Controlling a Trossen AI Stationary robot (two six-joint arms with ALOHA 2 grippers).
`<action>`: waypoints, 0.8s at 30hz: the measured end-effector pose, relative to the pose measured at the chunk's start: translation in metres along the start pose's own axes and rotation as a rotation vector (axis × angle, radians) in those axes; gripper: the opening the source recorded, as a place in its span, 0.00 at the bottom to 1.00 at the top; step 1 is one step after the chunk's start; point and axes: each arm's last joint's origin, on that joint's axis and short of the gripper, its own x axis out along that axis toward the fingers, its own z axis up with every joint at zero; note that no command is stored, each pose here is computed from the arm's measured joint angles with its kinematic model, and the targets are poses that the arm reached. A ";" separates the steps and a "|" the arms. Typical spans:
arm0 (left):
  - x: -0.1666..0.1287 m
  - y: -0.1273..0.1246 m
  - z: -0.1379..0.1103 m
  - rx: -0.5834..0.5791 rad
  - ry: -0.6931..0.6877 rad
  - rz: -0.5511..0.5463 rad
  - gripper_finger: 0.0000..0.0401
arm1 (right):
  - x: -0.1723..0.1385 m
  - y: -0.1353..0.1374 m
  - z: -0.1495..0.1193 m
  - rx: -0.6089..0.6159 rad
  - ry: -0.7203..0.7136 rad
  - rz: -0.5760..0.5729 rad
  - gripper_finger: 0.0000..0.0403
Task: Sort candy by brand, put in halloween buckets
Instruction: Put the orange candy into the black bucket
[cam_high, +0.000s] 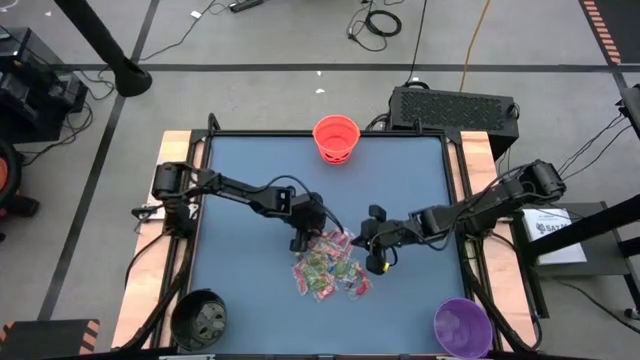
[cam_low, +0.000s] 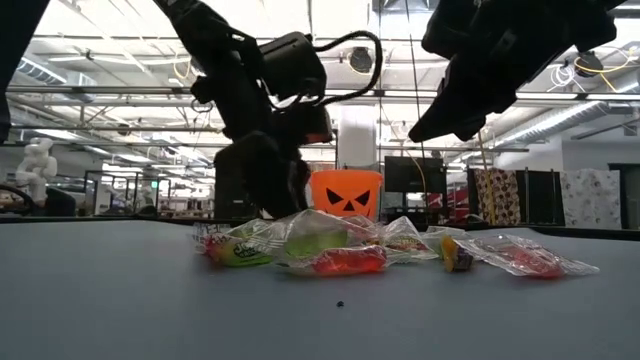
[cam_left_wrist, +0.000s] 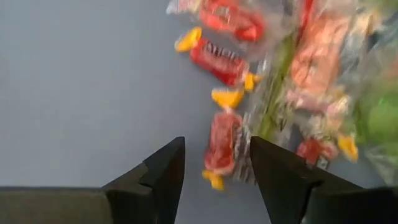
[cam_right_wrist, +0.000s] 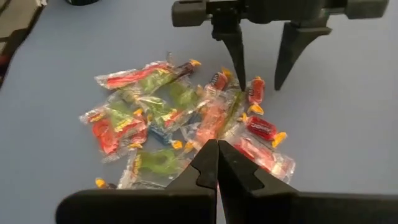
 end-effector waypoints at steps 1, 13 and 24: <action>0.001 0.000 0.001 0.003 -0.008 0.000 0.47 | 0.000 0.001 0.000 -0.001 0.000 0.002 0.00; 0.010 0.009 -0.006 0.004 0.007 -0.036 0.26 | -0.001 0.003 0.000 0.000 -0.007 0.007 0.00; 0.009 0.009 -0.006 0.005 0.009 -0.043 0.15 | -0.001 0.003 0.000 -0.008 -0.007 0.007 0.00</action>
